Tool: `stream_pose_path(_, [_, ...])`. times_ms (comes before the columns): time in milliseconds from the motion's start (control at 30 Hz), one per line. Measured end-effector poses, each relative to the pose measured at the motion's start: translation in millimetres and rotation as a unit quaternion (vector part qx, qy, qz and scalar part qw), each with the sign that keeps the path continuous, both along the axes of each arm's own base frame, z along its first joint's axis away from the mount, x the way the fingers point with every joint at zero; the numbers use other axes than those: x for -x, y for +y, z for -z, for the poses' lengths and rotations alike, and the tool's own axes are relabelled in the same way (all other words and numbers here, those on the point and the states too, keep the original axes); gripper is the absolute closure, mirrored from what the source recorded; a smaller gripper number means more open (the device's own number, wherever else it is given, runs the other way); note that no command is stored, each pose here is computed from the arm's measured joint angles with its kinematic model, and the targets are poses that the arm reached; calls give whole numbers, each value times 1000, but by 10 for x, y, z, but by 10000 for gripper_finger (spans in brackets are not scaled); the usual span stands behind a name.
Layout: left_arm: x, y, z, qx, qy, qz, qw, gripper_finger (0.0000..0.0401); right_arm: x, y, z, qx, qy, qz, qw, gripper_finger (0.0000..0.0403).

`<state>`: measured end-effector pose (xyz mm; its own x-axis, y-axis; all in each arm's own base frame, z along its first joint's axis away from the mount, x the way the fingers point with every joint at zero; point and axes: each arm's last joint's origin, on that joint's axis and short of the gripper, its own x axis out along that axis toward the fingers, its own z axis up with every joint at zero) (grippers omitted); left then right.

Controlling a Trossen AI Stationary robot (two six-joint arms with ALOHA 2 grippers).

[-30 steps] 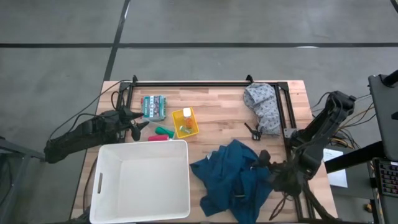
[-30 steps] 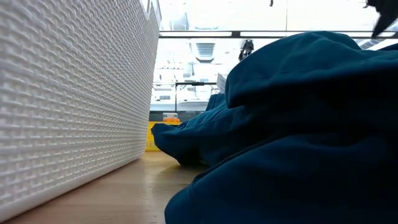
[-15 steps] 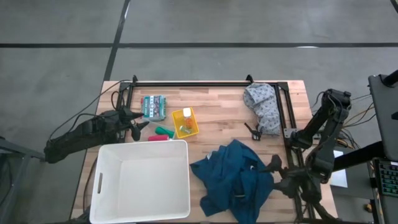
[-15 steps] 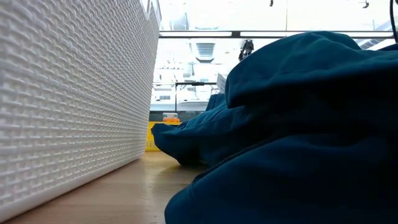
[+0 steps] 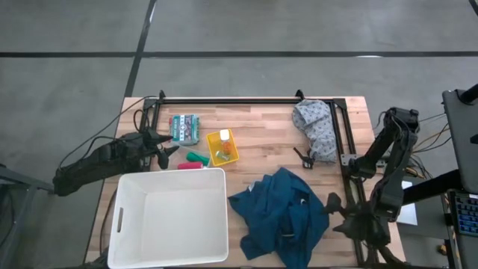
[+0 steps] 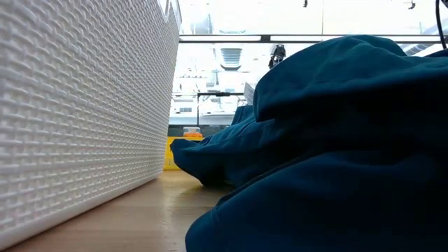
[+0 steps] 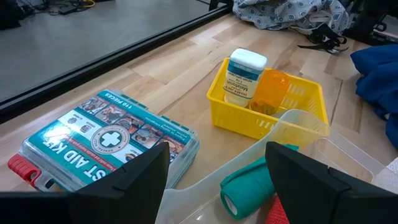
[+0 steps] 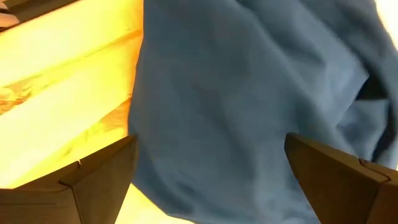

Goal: Pick & place medical supplies in basket/bin
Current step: Put the blue patient gown into the white bin

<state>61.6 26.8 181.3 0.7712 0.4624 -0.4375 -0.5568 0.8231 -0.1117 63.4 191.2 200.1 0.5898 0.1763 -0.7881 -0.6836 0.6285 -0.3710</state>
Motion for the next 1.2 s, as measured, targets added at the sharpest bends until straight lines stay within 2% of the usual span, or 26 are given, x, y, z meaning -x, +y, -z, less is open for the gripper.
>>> stream_pose_path(133, [0, 0, 0, 0, 0, 0, 1000, 130, -10, 32, 129, 9, 17, 24, 1000, 3])
stream_pose_path(400, [0, 0, 1, 0, 0, 0, 1000, 130, -16, 150, 513, 93, 61, 15, 994, 3])
stream_pose_path(600, [0, 0, 1, 0, 0, 0, 1000, 130, -69, 238, 723, 149, 5, 22, 989, 3])
stream_pose_path(900, [0, 0, 1, 0, 0, 0, 1000, 130, -137, 278, 809, 221, -84, 16, 971, 3])
stream_pose_path(1033, [0, 0, 1, 0, 0, 0, 1000, 130, -185, 285, 781, 221, -86, 20, 971, 3])
stream_pose_path(1200, [0, 0, 1, 0, 0, 0, 1000, 130, -251, 288, 635, 184, -80, 36, 979, 3])
